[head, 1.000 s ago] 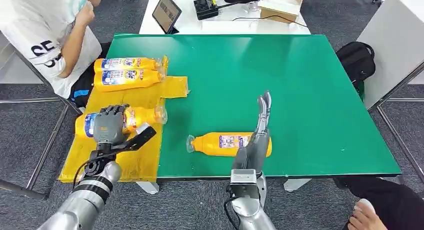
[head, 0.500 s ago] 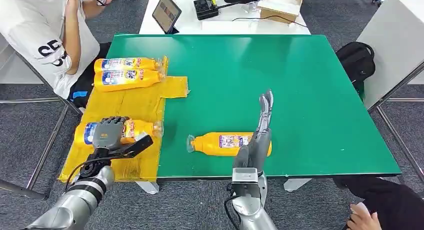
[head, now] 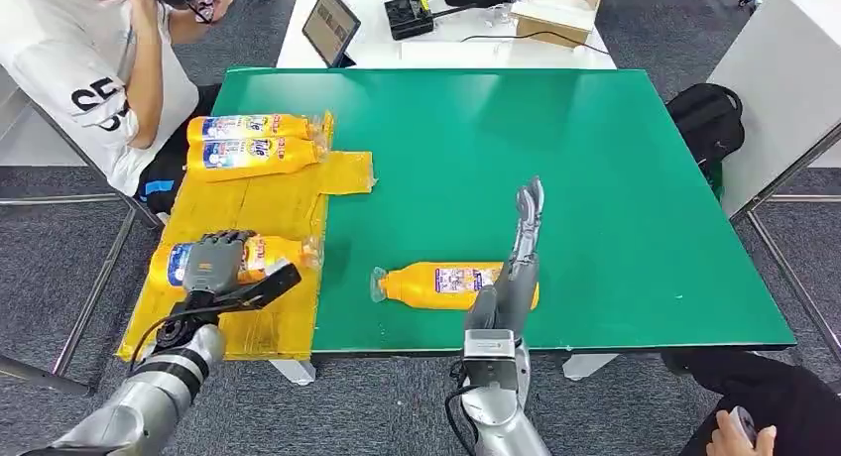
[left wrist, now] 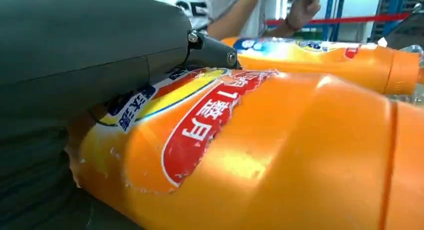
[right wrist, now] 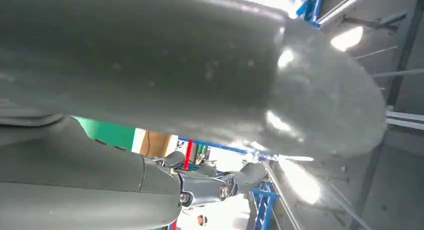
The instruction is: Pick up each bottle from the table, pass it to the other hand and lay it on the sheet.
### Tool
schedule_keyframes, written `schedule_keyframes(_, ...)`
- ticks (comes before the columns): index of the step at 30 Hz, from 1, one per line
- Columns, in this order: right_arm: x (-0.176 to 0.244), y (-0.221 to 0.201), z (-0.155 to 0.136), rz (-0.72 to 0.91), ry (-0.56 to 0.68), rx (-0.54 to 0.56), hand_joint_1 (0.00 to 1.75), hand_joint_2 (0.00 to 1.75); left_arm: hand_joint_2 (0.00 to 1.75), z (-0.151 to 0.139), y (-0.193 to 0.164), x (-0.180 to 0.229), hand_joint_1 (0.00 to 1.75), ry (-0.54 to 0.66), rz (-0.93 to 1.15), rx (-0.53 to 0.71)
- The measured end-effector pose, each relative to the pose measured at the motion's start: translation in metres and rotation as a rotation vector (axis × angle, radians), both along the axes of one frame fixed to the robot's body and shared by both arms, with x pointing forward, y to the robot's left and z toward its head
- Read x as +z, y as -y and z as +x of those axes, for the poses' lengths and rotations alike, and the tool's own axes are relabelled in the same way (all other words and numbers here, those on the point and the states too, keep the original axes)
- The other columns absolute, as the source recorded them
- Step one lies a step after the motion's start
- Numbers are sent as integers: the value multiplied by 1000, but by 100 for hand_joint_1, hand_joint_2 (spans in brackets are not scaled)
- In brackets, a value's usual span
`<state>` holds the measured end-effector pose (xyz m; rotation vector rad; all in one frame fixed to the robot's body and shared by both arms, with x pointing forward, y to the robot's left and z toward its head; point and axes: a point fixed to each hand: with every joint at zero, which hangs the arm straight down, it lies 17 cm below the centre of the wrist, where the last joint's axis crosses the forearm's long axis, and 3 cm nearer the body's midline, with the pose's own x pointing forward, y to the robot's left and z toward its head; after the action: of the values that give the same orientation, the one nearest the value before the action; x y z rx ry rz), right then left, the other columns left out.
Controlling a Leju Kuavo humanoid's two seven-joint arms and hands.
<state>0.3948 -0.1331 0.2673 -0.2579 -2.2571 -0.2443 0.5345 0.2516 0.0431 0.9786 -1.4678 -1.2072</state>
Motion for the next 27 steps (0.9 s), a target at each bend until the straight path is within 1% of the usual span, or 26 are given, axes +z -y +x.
schedule_keyframes(5,-7,-5,3,-11,-16,21,0,175,0,4,-3,-9,0,-92,-46,6)
schedule_keyframes(7,-10,-9,5,-16,-25,37,0,175,0,2,0,-16,0,-158,-143,-10)
schedule_keyframes(9,-16,-13,8,-23,-39,55,0,175,0,-1,14,-18,0,-263,-327,-80)
schedule_keyframes(11,-18,-16,11,-24,-47,66,0,175,0,-5,21,-20,0,-324,-441,-111)
schedule_keyframes(14,-20,-18,15,-20,-55,73,0,175,0,-7,24,-18,0,-338,-510,-128)
schedule_keyframes(27,-31,-20,18,-30,-83,72,0,175,0,-9,25,-10,0,-321,-661,-125)
